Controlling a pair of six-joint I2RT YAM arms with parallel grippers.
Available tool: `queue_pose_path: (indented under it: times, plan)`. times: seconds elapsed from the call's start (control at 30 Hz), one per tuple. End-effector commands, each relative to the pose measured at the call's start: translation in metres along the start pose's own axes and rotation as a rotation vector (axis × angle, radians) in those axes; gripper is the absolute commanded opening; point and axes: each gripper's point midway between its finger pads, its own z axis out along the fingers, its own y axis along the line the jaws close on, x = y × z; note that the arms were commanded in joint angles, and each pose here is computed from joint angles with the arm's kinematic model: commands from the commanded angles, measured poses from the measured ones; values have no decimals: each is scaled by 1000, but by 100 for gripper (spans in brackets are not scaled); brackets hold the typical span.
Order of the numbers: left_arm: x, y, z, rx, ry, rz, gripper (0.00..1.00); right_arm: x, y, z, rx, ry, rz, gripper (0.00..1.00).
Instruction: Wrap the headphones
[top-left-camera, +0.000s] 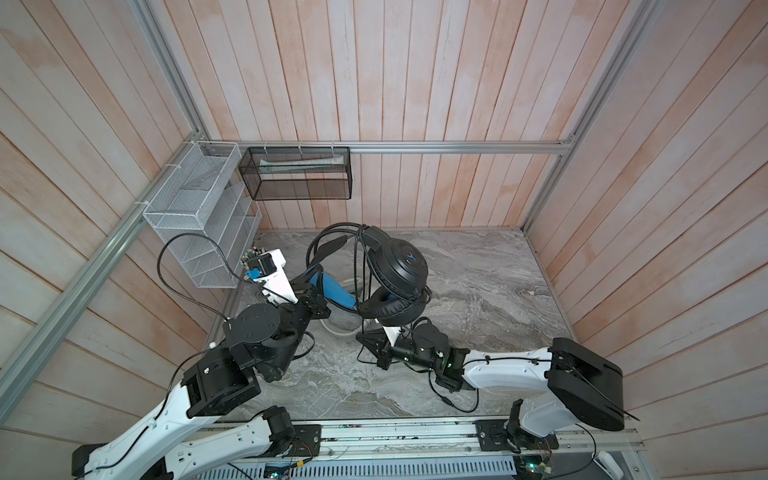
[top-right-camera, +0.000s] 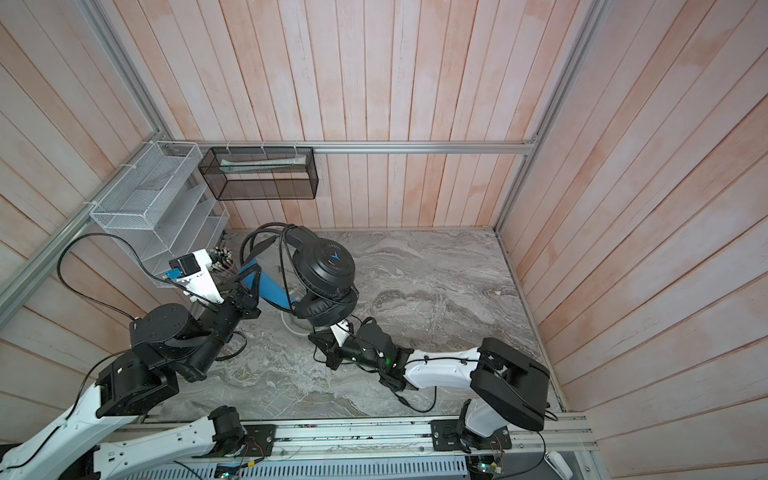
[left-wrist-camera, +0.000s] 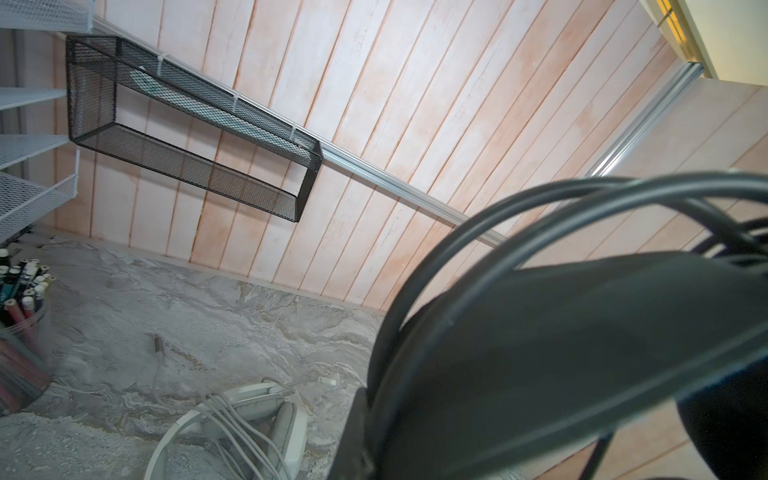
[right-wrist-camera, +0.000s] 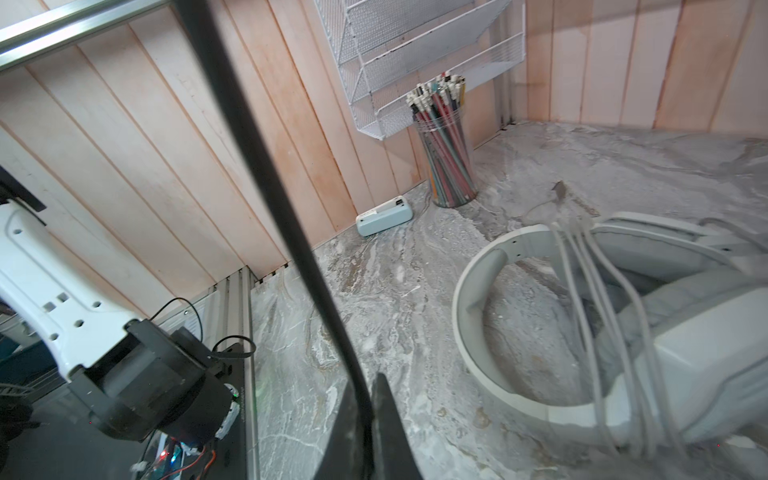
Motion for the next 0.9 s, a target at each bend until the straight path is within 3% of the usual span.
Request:
queue_pose_path:
  times: [0.0,0.3,0.5,0.87]
  plan:
    - [-54,-2,-11,-11,-160,-187,0,17,14,9,-3,46,1,0]
    - [-34,34,13,-247,-135,-10,0,6,67,6,-50,87,-128,0]
    - [-4,68,42,-353,-27,59,0,-8,103,-6,-86,93,-208,0]
    - [56,109,75,-450,139,167,0,-51,110,-30,3,91,-378,0]
